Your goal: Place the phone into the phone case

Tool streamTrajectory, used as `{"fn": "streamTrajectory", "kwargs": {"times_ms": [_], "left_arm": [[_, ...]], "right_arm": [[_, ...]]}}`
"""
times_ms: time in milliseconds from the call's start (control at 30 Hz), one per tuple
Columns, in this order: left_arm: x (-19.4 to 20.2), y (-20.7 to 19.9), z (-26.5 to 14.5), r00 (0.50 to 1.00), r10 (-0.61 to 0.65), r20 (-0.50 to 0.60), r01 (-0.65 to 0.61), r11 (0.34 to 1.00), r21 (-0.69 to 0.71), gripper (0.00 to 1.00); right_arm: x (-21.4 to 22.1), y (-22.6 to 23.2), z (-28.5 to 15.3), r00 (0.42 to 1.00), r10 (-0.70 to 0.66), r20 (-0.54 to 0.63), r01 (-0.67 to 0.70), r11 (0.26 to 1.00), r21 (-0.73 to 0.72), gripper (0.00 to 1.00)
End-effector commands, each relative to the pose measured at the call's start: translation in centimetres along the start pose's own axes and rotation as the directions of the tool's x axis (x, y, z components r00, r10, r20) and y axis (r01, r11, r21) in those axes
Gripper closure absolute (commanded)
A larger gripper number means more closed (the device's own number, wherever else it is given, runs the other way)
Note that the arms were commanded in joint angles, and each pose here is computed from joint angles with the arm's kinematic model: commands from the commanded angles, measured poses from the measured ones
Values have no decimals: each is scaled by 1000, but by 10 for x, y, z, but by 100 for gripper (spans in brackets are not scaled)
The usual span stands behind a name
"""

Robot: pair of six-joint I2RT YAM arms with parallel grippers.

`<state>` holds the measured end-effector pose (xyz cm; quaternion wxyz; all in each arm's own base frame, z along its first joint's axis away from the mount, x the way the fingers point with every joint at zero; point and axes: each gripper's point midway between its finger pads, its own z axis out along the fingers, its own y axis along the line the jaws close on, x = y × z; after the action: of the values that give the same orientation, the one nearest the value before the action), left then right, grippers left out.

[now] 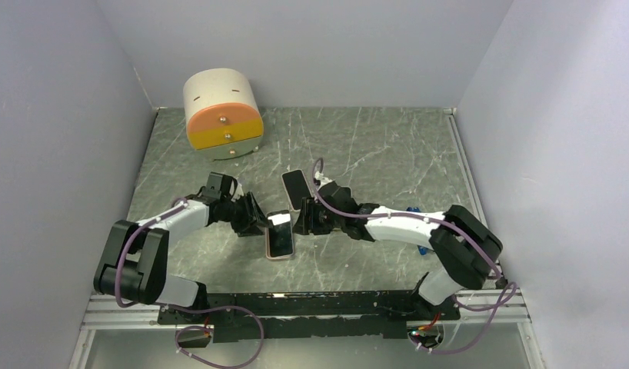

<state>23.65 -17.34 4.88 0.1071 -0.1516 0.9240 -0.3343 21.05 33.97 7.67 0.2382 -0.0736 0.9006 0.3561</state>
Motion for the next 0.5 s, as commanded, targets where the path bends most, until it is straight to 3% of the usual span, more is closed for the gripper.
{"fn": "streamTrajectory", "kwargs": {"times_ms": [0, 467], "left_arm": [[9, 0, 2, 998, 44, -35, -42, 998, 40, 49], [23, 11, 7, 998, 29, -58, -26, 998, 53, 49]], "right_arm": [[-16, 21, 14, 999, -27, 40, 30, 997, -66, 54], [6, 16, 43, 999, -23, -36, 21, 998, -53, 76]]}}
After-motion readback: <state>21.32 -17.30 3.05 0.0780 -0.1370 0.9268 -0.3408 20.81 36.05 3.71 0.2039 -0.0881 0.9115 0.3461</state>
